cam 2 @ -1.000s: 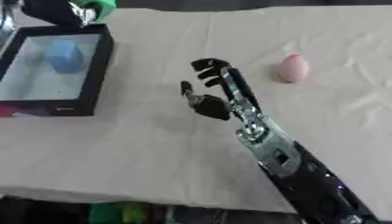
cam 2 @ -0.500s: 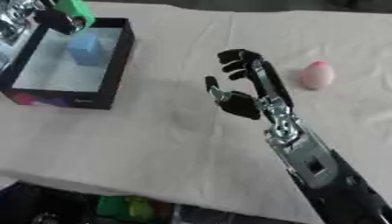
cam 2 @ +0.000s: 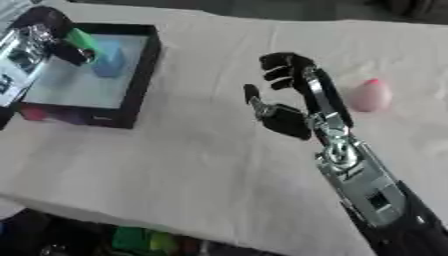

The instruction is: Pick up the objects with one hand, pass them to the other hand, and then place them into the box on the other side of the table.

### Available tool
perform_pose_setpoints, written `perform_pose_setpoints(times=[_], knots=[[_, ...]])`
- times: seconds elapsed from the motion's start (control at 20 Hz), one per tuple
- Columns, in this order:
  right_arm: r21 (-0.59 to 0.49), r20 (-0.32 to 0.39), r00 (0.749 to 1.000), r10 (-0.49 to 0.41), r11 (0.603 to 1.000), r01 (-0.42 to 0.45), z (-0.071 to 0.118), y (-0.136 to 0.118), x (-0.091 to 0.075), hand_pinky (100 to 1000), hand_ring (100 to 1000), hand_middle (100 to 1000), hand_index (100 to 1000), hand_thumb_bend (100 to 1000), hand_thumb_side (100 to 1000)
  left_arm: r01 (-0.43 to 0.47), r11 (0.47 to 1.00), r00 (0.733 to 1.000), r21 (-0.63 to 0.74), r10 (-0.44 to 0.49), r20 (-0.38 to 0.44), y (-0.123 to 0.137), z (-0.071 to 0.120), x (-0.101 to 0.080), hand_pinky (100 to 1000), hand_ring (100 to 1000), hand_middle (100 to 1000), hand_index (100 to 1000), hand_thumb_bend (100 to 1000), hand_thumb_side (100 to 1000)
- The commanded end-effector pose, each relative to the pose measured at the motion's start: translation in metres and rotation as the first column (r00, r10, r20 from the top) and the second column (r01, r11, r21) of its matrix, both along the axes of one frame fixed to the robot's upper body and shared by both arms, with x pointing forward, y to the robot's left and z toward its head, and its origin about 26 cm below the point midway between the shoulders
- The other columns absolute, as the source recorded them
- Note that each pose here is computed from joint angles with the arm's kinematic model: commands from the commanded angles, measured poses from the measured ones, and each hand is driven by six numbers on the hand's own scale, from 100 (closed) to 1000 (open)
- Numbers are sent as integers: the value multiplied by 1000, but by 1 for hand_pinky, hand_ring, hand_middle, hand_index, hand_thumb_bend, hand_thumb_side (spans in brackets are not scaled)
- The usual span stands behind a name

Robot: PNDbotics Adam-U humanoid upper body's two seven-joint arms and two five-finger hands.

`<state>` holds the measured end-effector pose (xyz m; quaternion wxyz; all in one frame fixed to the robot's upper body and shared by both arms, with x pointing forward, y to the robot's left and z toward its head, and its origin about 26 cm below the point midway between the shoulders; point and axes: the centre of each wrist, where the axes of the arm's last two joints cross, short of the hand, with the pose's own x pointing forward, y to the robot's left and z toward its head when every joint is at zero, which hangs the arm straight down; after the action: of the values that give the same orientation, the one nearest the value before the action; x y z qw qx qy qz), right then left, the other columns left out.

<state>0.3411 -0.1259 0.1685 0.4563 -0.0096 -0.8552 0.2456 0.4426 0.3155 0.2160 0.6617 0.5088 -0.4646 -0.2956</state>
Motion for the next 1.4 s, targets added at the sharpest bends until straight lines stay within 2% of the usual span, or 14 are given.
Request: perform_pose_setpoints(times=[0.05,0.1,0.15,0.3,0.55,0.65,0.75,0.85,0.95,1.05,1.1,1.15,1.25,1.4], knots=[[11,36,999,3,1000,-3,12,-2,-1,667,689,654,730,263,118,-43,999,999,4,43,12,13,4,2,820,767,659,796,434,304],[11,36,999,4,1000,-4,12,-2,-1,667,688,654,729,262,118,-56,998,998,9,56,1,15,1,3,840,791,689,835,502,384],[12,36,999,4,1000,-5,12,-2,-1,667,688,653,729,260,119,-71,997,997,13,71,-12,17,-2,4,856,802,697,861,567,428],[12,35,999,5,1000,-5,12,-2,-2,667,687,653,729,258,121,-103,994,993,26,104,-55,22,-8,7,883,824,717,888,705,463],[11,32,999,3,1000,-4,11,-1,-1,667,687,652,729,256,122,-116,992,990,48,119,-71,24,-6,7,887,826,713,891,756,448],[11,33,999,2,1000,-3,11,-1,-1,667,687,652,729,255,122,-109,992,992,56,112,-58,23,-1,5,878,819,701,883,708,434],[14,39,999,-2,1000,2,12,-2,-1,668,688,653,729,254,119,-95,994,995,59,96,-17,20,7,2,855,802,680,864,547,402],[18,50,999,-13,1000,12,16,-5,-1,669,691,658,732,261,117,-64,997,996,45,62,59,13,18,-6,824,782,680,849,361,387],[21,64,997,-36,999,34,23,-11,0,671,697,664,734,266,120,-17,1000,987,18,14,162,5,31,-18,782,767,706,836,251,413],[12,65,996,-62,998,62,32,-19,1,676,712,679,740,279,136,44,999,960,-23,-36,279,-4,41,-32,741,760,694,816,172,434],[-5,60,996,-72,997,73,37,-24,2,681,722,689,741,281,146,86,995,938,-49,-64,342,-9,44,-39,723,763,691,808,132,456],[-34,52,995,-79,996,81,43,-29,3,687,735,703,745,286,164,140,987,909,-77,-97,406,-14,47,-46,705,758,684,801,100,467],[-104,16,997,-78,991,79,55,-40,4,692,745,716,754,280,196,258,958,842,-128,-158,515,-22,47,-58,688,757,685,804,100,502],[-194,-38,997,-70,979,61,73,-59,5,700,758,728,762,273,224,415,885,757,-210,-208,620,-33,39,-68,681,764,690,804,100,576]])
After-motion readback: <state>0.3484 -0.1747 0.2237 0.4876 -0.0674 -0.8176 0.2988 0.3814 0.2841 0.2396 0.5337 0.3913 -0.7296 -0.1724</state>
